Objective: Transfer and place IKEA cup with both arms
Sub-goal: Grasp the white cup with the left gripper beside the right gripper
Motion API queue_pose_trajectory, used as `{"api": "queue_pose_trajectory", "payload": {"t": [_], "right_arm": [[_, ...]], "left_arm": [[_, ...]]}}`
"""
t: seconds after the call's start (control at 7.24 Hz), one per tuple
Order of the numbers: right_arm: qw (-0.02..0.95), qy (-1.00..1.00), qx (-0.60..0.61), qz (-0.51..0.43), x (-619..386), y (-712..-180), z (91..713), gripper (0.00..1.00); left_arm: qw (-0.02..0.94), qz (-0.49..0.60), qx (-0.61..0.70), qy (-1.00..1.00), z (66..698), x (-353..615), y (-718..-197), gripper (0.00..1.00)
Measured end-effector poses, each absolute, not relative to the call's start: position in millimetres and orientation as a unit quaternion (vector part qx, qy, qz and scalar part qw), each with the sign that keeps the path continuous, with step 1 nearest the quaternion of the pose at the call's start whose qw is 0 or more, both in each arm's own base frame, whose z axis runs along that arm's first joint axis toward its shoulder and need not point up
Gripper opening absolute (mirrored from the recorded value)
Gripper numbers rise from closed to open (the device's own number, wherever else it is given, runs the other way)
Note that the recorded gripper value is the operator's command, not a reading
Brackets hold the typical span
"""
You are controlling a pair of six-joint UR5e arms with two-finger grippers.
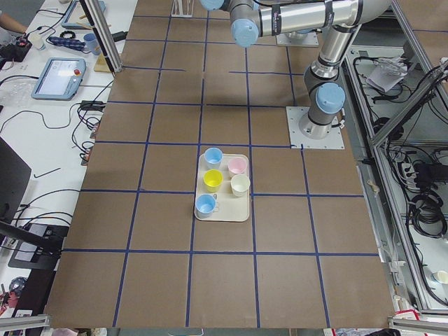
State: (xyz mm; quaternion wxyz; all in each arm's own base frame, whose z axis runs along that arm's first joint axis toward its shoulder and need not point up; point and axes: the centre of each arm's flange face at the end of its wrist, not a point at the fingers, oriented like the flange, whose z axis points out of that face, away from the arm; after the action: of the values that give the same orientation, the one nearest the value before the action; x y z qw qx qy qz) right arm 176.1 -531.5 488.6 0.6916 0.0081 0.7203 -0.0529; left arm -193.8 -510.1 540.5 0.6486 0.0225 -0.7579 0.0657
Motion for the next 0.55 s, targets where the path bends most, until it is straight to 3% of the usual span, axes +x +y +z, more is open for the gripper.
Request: {"api": "queue_pose_trajectory", "payload": {"t": [0.14, 0.55], "right_arm": [[0.692, 0.720, 0.008, -0.053, 176.1, -531.6, 488.8, 0.16], [0.692, 0.719, 0.009, -0.053, 176.1, -531.7, 488.8, 0.22]], "left_arm": [[0.648, 0.066, 0.022, -0.758, 540.3, -194.0, -511.1, 0.56], [0.648, 0.066, 0.022, -0.758, 537.2, -193.8, -514.4, 0.21]]}}
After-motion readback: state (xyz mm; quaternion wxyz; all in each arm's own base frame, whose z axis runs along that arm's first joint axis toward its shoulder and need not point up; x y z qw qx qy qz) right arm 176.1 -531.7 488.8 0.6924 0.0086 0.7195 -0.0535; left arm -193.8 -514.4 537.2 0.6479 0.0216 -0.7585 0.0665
